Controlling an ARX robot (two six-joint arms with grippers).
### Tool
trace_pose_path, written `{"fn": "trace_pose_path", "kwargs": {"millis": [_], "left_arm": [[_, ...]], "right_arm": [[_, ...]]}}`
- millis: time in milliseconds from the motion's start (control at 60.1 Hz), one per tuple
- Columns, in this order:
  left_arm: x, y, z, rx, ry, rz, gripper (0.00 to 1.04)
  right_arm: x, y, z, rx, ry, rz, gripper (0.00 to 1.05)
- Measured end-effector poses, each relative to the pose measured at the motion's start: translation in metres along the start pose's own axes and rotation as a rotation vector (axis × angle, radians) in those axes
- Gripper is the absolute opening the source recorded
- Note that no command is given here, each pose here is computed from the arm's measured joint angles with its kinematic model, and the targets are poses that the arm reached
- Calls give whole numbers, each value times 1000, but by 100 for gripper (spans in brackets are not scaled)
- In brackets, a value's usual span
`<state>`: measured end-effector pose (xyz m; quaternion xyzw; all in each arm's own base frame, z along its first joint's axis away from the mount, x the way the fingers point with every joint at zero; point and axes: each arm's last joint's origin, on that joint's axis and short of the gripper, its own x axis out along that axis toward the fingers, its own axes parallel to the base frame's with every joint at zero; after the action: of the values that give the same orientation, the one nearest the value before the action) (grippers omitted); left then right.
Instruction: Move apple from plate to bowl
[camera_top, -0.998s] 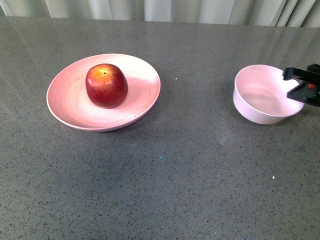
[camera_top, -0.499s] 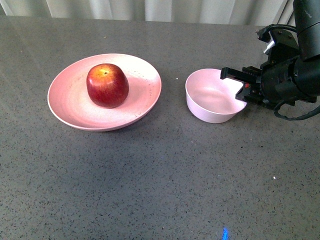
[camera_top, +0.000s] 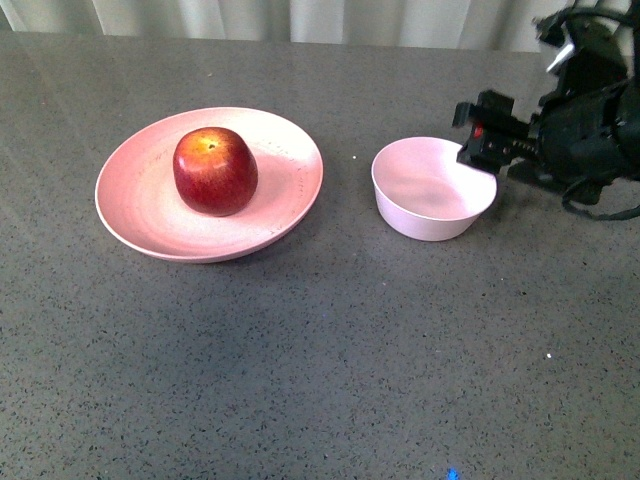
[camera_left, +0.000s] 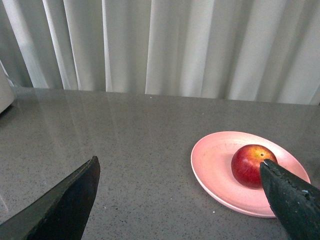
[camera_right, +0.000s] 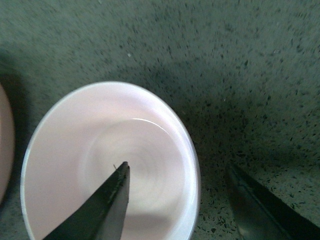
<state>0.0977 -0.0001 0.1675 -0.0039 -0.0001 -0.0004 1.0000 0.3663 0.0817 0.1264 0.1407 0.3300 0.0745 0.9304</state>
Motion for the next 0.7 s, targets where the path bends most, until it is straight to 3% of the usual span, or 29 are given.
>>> {"fn": "trace_pose_path", "kwargs": {"millis": [183,283,366,466,699], "left_arm": [[0,0,0,0,0,0,96],[0,0,0,0,0,0,96],[0,0,0,0,0,0,96],[0,0,0,0,0,0,96],[0,0,0,0,0,0,96]], "right_arm": [[-54,-7,21,-22,-198,10,97],[-82,-17,25,-19,-281,21,95],[-108,-29,21,-106,-521,-83,83],[-137,-38,6,-205,-666,-127,68],[-164,-53,-30,-265,-661,-150,29]]}}
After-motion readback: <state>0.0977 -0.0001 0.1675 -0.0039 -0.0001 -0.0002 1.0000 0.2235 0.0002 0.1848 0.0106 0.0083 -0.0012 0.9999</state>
